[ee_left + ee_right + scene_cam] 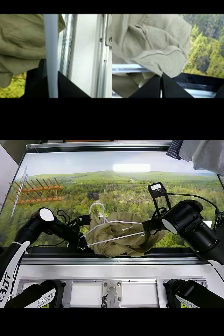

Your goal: Fold the clothes and pants, and hang the long-sleeved shirts on hangers.

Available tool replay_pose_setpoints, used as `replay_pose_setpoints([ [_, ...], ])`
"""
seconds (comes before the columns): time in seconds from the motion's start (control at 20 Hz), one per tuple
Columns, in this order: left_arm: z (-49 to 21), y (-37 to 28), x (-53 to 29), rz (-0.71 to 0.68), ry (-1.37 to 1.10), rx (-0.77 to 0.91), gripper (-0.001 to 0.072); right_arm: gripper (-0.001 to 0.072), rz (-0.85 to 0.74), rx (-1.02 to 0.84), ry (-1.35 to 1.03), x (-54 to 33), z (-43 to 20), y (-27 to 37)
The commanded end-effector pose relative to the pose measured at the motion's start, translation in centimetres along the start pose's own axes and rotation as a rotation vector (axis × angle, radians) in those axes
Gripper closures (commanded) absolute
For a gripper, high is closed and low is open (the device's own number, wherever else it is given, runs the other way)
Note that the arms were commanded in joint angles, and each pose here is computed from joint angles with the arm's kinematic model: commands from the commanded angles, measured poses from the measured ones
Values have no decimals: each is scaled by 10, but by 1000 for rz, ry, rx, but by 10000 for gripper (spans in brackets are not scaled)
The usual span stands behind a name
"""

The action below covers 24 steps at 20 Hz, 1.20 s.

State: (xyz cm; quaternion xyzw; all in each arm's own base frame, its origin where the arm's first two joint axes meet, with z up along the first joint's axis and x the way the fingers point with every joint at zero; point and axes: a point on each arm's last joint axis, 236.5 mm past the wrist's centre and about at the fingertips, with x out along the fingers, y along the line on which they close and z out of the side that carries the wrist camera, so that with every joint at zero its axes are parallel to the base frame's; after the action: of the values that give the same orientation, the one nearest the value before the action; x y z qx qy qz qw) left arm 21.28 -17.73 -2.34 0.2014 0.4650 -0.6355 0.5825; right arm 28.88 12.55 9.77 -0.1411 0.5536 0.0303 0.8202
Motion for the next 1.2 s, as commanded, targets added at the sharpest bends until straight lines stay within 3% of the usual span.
replay_pose_setpoints([
  [0.0,11,4,8,24,-28,29,695,699,15,-40,-40,-13,12,0],
  [0.45,45,12,37,-11,-136,7,695,700,187,-22,-45,-25,14,39],
  [1.15,44,7,37,-28,-131,8,694,700,410,-36,-254,-48,51,139],
])
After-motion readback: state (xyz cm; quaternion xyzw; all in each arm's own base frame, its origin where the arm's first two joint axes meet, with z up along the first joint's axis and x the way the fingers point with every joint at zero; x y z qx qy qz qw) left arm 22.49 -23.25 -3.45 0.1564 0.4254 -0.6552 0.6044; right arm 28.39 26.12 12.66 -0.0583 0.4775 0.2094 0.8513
